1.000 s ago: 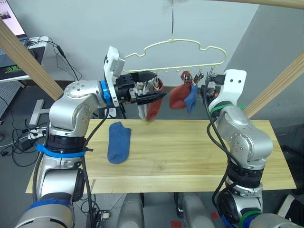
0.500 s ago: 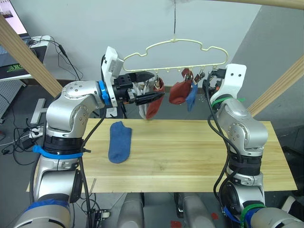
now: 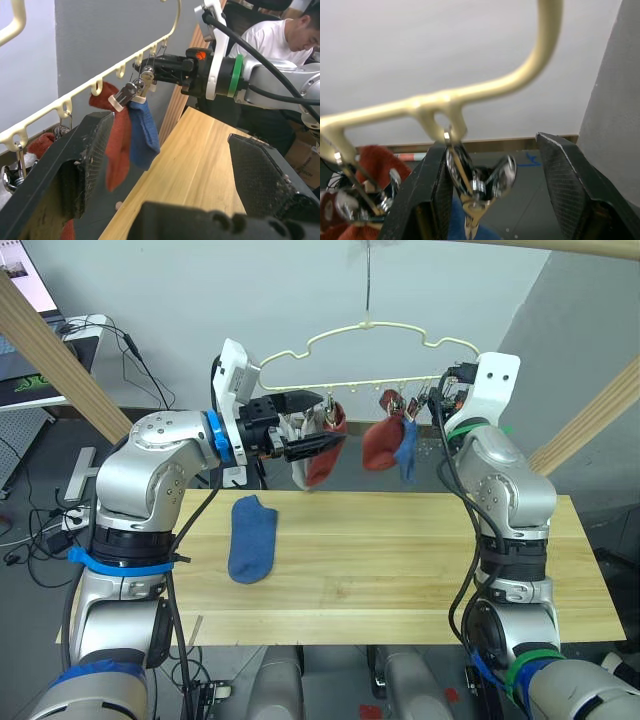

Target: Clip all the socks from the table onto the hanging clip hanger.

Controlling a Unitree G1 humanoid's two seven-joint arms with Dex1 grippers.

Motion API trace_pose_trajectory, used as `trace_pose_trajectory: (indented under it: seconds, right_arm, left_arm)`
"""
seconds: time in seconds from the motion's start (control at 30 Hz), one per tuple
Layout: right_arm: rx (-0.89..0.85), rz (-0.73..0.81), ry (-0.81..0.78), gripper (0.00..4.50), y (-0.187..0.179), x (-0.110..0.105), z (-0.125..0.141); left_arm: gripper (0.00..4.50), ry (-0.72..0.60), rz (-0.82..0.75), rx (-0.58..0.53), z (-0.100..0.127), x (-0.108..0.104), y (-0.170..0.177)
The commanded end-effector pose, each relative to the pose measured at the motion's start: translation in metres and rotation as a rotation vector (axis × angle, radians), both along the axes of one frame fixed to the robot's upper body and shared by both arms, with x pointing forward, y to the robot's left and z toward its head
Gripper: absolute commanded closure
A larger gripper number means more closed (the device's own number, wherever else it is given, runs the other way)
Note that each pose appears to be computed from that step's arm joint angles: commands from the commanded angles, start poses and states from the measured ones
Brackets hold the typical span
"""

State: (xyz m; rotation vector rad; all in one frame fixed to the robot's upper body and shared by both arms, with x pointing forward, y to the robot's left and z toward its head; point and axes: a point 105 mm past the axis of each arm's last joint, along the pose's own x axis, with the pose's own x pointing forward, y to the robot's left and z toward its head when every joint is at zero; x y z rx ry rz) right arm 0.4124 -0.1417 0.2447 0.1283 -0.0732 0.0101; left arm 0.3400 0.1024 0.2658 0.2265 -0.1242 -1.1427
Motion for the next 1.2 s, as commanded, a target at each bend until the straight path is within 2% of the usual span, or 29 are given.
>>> trace_pose_trajectory:
  seconds: [0.03, 0.17, 0.3, 0.87, 1.03, 1.2]
  right_arm:
    - [0.014, 0.002, -0.08, 1.91, 0.002, -0.002, 0.022]
    - [0.014, 0.008, -0.083, 1.91, 0.005, 0.0, 0.024]
    - [0.011, 0.005, -0.076, 2.74, 0.004, 0.0, 0.022]
    - [0.013, -0.011, -0.039, 2.74, 0.003, 0.002, 0.018]
    - [0.002, -0.011, -0.009, 2.74, 0.003, -0.004, 0.011]
    - [0.026, 0.001, -0.007, 2.74, 0.011, -0.007, 0.014]
  left_arm:
    - [0.34, -0.05, 0.002, 0.0, 0.009, -0.006, 0.001]
    - [0.34, -0.049, 0.005, 0.0, 0.008, -0.006, 0.001]
    - [0.3, -0.048, 0.006, -0.001, 0.008, -0.006, 0.0]
    - [0.3, -0.052, 0.012, -0.011, 0.008, -0.005, -0.002]
    - [0.3, -0.05, 0.013, -0.011, 0.006, -0.005, -0.003]
    - [0.3, -0.046, 0.009, -0.016, 0.005, -0.005, -0.005]
